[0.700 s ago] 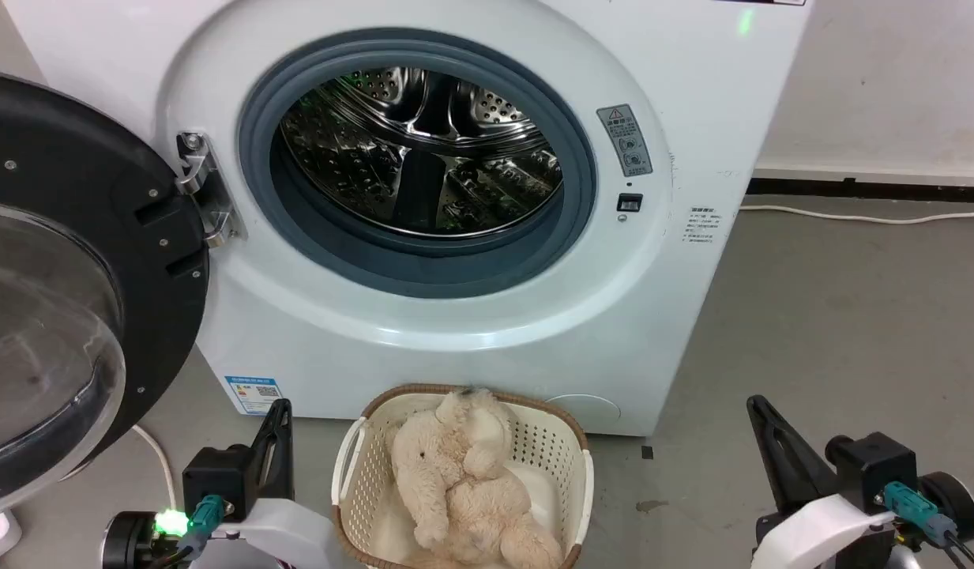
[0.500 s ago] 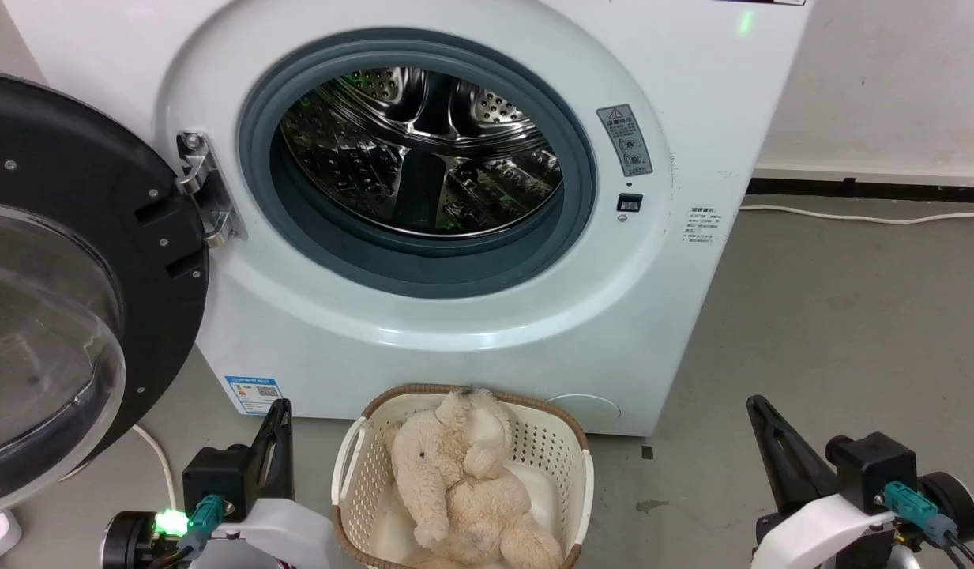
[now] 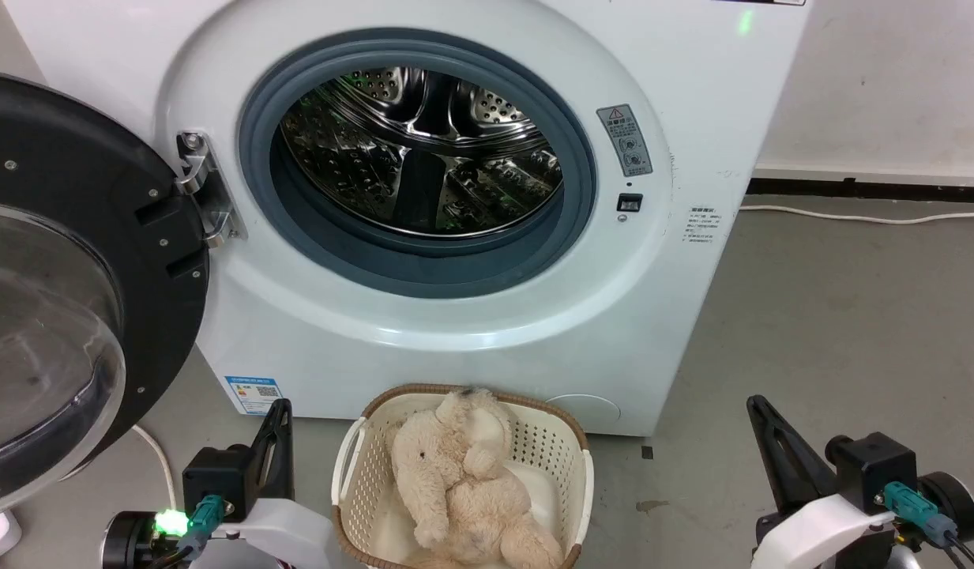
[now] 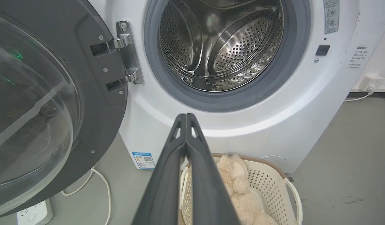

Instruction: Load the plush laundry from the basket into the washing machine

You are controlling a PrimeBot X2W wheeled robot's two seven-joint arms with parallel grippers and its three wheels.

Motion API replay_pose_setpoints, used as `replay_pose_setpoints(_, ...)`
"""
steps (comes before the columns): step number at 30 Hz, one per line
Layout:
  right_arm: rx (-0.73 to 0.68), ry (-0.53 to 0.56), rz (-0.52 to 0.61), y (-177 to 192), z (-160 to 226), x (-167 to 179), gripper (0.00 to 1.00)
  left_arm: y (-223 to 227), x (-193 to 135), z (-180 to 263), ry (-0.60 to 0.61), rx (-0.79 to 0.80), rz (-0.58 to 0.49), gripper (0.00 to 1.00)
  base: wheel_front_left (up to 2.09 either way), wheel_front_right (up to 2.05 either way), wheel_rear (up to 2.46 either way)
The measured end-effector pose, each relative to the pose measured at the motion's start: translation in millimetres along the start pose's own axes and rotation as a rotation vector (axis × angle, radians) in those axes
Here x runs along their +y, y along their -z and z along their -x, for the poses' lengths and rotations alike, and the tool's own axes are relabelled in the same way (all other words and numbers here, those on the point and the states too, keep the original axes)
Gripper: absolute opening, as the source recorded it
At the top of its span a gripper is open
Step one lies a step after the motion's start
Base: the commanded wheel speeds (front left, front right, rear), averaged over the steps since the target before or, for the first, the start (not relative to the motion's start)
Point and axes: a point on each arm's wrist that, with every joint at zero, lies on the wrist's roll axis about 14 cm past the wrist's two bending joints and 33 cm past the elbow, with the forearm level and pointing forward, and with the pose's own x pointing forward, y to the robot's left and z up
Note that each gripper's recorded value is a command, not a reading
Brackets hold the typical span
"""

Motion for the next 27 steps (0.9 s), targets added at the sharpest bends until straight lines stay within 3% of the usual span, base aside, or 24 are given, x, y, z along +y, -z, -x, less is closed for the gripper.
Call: replay_pose_setpoints(27, 0.0, 0.0, 0.0, 0.0, 0.0, 0.1, 0.0, 0.0, 0.0, 0.0, 0.0, 0.0, 0.0, 0.0, 0.0, 0.0, 0.0)
